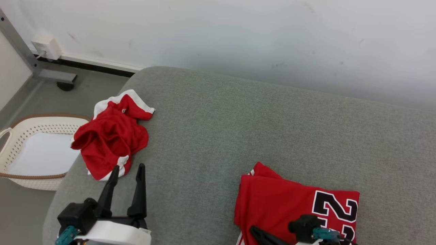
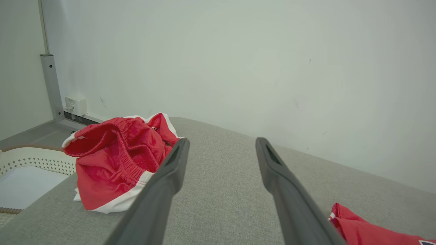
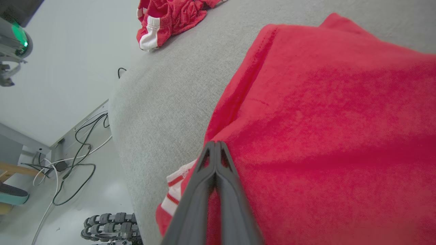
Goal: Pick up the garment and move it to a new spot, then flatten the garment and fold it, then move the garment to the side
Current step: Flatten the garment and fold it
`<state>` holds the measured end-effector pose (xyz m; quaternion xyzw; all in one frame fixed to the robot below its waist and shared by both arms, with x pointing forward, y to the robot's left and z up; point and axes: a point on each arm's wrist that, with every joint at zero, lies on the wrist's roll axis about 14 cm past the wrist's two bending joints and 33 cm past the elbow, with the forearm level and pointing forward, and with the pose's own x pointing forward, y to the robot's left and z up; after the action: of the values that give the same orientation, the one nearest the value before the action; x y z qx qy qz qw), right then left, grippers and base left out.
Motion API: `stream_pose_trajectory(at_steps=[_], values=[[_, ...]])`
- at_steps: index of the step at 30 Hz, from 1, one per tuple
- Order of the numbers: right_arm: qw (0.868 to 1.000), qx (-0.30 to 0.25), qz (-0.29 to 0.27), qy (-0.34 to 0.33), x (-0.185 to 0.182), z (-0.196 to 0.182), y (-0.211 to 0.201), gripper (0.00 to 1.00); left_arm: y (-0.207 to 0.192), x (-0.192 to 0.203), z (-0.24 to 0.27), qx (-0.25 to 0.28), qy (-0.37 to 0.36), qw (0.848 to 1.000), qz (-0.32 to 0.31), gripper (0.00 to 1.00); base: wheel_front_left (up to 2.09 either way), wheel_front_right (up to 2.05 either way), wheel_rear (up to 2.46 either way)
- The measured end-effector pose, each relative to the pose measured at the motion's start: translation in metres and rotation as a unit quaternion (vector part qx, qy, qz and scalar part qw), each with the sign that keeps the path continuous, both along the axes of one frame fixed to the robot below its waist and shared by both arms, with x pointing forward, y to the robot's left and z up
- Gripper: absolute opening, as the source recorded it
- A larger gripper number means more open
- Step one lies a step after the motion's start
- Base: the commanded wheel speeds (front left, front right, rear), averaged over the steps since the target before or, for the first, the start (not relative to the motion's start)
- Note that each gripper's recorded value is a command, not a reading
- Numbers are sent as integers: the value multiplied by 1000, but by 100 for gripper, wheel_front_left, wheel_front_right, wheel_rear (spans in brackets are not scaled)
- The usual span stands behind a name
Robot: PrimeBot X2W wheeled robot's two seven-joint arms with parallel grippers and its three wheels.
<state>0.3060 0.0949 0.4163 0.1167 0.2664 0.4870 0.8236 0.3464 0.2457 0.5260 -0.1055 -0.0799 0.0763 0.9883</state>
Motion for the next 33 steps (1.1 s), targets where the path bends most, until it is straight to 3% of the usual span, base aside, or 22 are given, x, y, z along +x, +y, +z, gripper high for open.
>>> stream_pose_trajectory(at_steps=[7, 8, 9, 10, 11, 12, 13, 22, 28, 33], values=[[993, 59, -73, -65, 43, 36, -24, 0, -7, 6, 6, 1, -10, 1000, -11, 100, 0, 0, 0], [991, 68, -87, -77, 51, 43, -30, 4, -9, 8, 7, 2, -12, 1000, -15, 100, 0, 0, 0], [988, 76, -102, -90, 59, 50, -38, 12, -11, 10, 8, 3, -13, 1000, -19, 100, 0, 0, 0], [985, 81, -117, -102, 66, 56, -47, 31, -14, 11, 9, 3, -16, 1000, -23, 100, 0, 0, 0], [981, 83, -134, -114, 74, 62, -58, 65, -17, 13, 10, 4, -17, 999, -29, 100, 0, 0, 0], [977, 84, -150, -127, 81, 68, -69, 88, -20, 15, 11, 5, -18, 999, -33, 100, 0, 0, 0], [972, 87, -165, -140, 87, 74, -79, 100, -23, 17, 12, 6, -20, 999, -38, 100, 0, 0, 0], [917, 88, -310, -234, 114, 124, -184, 100, -60, 37, 16, 14, -27, 995, -94, 100, 0, 0, 0], [863, 73, -408, -290, 104, 147, -253, 100, -82, 49, 18, 13, -30, 992, -124, 100, 0, 0, 0], [832, 73, -465, -295, 81, 146, -281, 100, -96, 54, 17, 14, -28, 989, -144, 100, 0, 0, 0]])
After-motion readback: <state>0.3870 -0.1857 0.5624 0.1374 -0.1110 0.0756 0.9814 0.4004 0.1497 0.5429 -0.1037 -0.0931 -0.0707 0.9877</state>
